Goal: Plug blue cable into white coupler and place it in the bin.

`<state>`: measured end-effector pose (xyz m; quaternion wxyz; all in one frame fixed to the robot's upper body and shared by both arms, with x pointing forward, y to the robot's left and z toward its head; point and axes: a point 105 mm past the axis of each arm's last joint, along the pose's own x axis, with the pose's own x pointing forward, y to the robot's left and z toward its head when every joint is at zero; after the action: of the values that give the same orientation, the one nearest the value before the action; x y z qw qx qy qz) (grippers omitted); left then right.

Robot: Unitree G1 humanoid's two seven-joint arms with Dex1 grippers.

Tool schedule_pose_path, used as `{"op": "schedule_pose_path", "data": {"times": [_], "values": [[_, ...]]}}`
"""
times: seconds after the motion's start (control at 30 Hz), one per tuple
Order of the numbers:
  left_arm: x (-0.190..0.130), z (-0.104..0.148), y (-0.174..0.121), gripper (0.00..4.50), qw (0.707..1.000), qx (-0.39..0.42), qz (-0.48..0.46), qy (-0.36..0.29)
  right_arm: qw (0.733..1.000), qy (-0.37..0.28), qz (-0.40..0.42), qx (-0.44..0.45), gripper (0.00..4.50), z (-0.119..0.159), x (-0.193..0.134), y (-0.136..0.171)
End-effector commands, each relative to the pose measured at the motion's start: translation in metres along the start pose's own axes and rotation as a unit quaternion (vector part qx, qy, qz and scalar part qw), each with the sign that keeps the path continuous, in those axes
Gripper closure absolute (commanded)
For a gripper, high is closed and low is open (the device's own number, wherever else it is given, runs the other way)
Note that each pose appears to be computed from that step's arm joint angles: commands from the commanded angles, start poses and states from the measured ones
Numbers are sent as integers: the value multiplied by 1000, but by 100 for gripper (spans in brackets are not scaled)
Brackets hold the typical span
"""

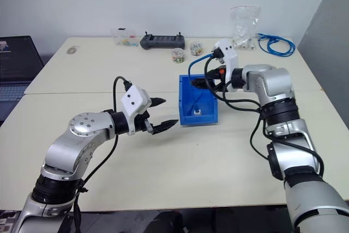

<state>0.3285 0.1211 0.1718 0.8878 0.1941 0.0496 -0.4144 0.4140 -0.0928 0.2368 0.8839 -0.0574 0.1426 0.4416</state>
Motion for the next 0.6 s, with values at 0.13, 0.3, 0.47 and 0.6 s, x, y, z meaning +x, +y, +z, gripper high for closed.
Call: {"op": "schedule_pose_path", "data": {"times": [0.13,0.3,0.47,0.6], "values": [[-7,0,26,25,998,17,57,2,992,-36,-122,-1,2,15,-44,-54],[-5,-1,27,25,998,-2,58,-6,980,-42,-194,-23,2,-2,-80,-83],[-11,-8,24,25,998,-9,62,-3,987,-53,-130,-79,2,-32,-104,-52],[-18,-15,28,25,998,-9,70,6,990,-53,-66,-116,2,-61,-119,-9]]}}
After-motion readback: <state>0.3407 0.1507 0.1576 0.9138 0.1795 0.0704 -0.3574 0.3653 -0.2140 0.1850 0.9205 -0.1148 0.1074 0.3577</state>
